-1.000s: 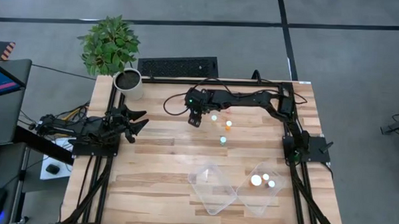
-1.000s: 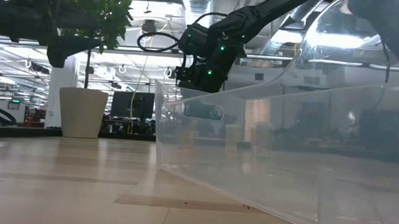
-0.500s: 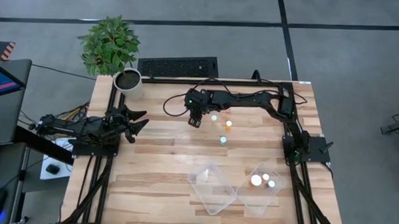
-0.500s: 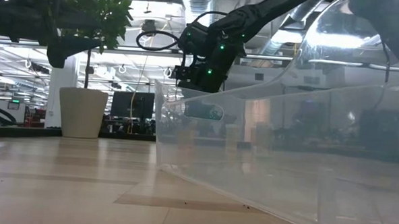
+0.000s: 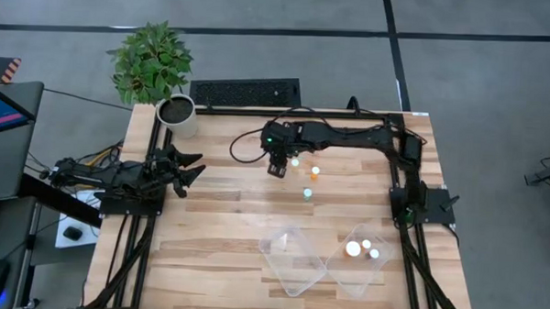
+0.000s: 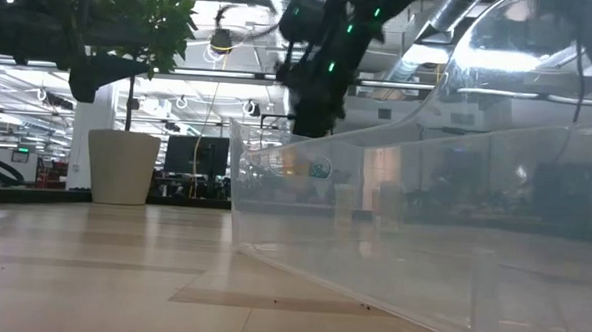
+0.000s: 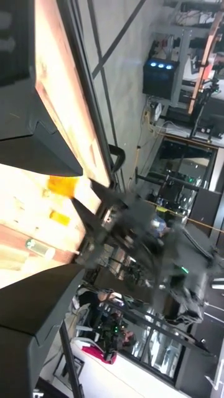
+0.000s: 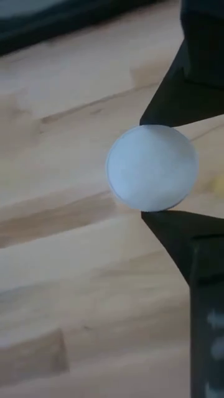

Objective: Pick and place medicine bottles into bin by pill shape (circle, oval)
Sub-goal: Put the right orange pill bottle into the right transparent bin

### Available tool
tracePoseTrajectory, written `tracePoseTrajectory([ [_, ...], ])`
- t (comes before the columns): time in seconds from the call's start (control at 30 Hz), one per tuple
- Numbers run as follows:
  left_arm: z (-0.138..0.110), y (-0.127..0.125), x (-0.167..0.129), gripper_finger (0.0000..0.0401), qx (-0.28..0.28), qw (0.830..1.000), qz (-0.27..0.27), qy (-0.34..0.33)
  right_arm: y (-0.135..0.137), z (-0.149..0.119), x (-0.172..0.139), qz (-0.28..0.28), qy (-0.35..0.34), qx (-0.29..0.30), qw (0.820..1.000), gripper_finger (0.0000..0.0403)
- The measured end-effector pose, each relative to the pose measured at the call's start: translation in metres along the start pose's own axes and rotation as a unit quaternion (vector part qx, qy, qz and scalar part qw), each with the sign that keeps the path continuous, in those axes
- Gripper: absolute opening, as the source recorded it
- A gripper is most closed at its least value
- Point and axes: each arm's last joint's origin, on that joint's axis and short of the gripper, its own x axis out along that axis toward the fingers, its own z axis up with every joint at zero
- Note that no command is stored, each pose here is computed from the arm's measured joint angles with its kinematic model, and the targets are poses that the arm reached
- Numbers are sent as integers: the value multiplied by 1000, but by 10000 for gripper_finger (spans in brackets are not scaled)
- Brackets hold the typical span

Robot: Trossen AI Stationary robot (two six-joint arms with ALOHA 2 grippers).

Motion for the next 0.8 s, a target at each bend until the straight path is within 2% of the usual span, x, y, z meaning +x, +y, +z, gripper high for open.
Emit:
tracePoseTrajectory([
  [0.17, 0, 0, 0, 235, 1, 1000, -1, 0, 19, -8, -65, 21, 8, -11, 1000, 208],
  [0.37, 0, 0, 0, 235, 1, 1000, -4, 1, 60, -46, -162, 58, 25, 5, 998, 212],
  [0.5, 0, 0, 0, 235, 2, 1000, -4, 1, 93, -88, -214, 75, 8, 55, 996, 209],
  [0.6, 0, 0, 0, 235, 2, 1000, -5, 1, 119, -126, -241, 67, -20, 91, 993, 211],
  [0.8, 0, 0, 0, 235, -6, 1000, -4, 0, 162, -205, -261, 73, -55, 177, 980, 216],
])
